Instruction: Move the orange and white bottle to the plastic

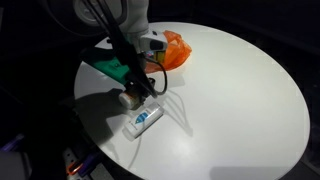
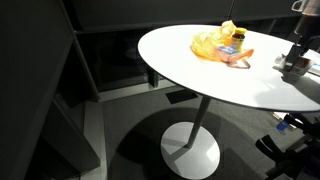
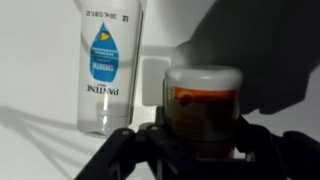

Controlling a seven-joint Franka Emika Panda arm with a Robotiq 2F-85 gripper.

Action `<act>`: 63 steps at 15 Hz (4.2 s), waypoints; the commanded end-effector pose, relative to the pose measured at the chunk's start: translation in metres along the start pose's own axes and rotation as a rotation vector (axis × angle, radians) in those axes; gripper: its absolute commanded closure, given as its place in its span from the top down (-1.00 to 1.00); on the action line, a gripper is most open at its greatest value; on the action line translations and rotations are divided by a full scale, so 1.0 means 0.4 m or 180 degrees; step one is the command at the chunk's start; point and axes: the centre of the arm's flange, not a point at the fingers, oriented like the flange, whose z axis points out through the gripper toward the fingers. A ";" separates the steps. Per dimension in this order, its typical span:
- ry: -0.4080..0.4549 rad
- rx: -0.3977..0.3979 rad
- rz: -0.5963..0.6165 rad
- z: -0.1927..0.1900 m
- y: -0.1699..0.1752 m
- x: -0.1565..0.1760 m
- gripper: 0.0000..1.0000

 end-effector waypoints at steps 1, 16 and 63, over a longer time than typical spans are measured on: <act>0.0141 0.0021 -0.0116 -0.090 -0.012 0.023 -0.28; 0.0542 0.0128 -0.0280 -0.234 -0.082 0.100 0.22; 0.0746 0.0484 -0.0191 -0.213 -0.057 0.568 0.76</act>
